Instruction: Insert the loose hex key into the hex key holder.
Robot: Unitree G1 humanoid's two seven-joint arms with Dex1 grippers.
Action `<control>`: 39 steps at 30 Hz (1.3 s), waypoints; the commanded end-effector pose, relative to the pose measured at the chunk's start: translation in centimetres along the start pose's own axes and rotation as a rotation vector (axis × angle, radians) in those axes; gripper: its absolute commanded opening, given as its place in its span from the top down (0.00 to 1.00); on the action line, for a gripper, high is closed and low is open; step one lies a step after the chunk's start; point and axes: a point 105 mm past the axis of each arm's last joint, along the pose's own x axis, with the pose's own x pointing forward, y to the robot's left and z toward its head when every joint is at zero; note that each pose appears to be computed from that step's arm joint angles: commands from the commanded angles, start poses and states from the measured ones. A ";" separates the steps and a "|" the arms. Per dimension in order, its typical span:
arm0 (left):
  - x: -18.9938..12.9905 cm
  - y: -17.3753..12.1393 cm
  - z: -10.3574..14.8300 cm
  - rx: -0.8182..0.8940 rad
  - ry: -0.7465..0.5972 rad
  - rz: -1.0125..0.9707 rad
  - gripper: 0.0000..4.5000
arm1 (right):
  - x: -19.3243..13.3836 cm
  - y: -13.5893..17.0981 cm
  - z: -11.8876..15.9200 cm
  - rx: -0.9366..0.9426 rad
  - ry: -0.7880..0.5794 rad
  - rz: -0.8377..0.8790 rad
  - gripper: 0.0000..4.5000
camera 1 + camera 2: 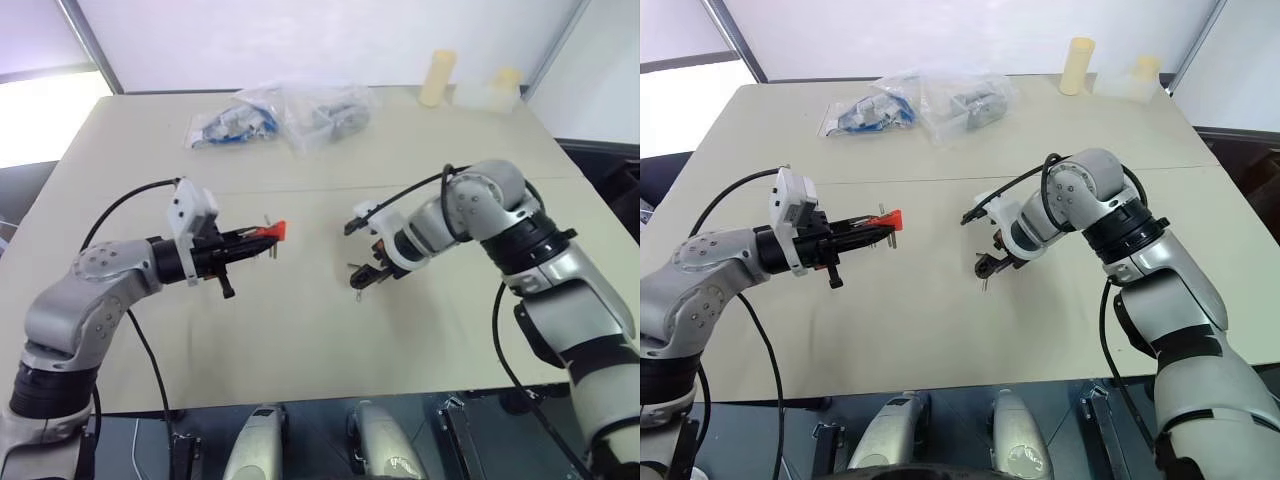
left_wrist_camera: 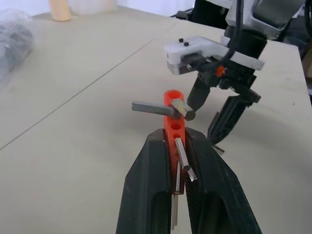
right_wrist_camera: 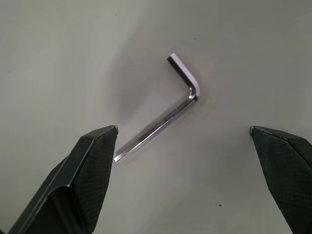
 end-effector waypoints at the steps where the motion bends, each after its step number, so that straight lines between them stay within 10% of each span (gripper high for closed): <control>1: -0.4 -0.1 1.4 0.049 -0.027 0.010 1.00 | -0.3 0.7 0.8 -0.025 -0.035 -0.034 0.01; 12: -0.8 -0.5 1.1 0.031 -0.011 0.033 1.00 | 1.6 -0.3 0.9 0.075 -0.088 -0.236 0.01; 15: -0.9 -0.5 1.1 0.027 -0.006 0.040 1.00 | 1.9 -0.3 0.5 0.083 -0.084 -0.241 0.19; 22: -0.9 -0.3 1.2 0.031 -0.007 0.054 1.00 | 2.4 -0.1 -0.5 0.085 -0.047 -0.211 0.95; 28: -0.7 -0.2 1.3 0.033 -0.015 0.064 1.00 | 2.2 0.0 -0.6 0.078 -0.052 -0.210 0.98; 36: 0.0 -0.5 1.3 0.001 -0.054 0.062 1.00 | -1.9 -1.9 5.8 0.019 -0.533 -0.400 0.98; 39: 0.7 -0.5 1.6 -0.036 -0.085 0.048 1.00 | -6.3 -3.7 9.7 -0.132 -0.919 -0.625 0.98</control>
